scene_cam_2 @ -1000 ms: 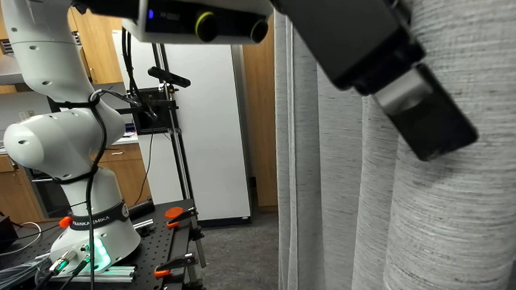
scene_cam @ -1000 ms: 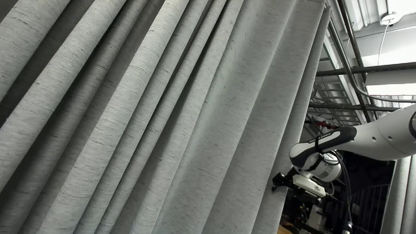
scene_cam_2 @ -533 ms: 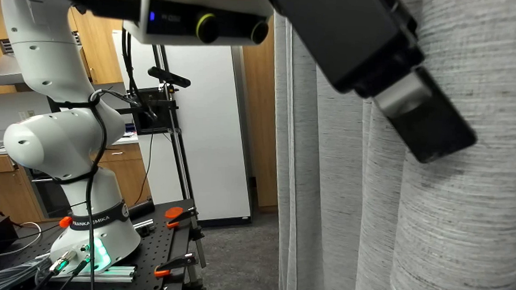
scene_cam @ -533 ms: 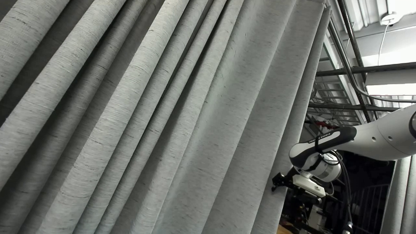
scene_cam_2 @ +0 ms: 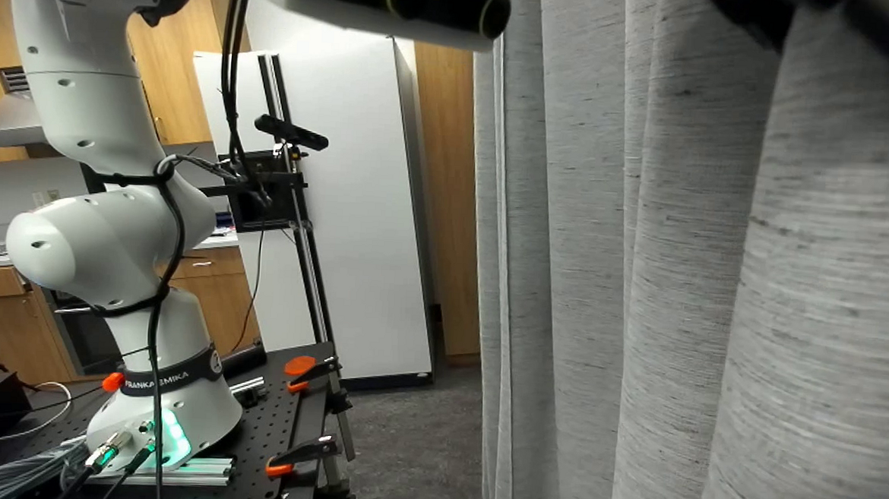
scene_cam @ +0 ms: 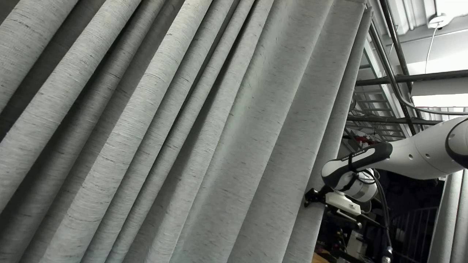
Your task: Open the curtain and close it
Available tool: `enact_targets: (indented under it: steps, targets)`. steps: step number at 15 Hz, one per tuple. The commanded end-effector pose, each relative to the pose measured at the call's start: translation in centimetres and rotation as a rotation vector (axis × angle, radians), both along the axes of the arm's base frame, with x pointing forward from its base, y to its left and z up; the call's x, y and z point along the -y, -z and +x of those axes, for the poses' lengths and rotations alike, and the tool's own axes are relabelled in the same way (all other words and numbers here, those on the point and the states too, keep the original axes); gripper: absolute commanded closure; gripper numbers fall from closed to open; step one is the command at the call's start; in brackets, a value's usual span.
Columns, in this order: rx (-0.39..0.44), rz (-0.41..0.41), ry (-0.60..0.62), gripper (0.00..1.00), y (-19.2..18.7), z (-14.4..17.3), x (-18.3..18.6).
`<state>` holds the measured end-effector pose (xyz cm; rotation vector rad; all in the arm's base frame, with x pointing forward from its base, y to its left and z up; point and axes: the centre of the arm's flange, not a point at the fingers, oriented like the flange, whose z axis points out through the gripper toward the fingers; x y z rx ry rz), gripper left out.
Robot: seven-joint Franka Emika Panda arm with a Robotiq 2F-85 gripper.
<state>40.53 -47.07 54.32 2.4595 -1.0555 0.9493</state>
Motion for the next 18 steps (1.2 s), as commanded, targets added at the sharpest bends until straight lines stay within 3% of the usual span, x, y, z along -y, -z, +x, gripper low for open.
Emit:
enact_targets:
  steps: [1, 8, 18]
  targets:
    - [0.051, -0.111, 0.033, 0.00, -1.8, 1.5, 2.0]
    - [0.161, -0.242, 0.047, 0.00, -4.7, 1.7, 3.2]
    - [0.388, -0.288, 0.045, 0.00, -12.3, 0.6, 3.8]
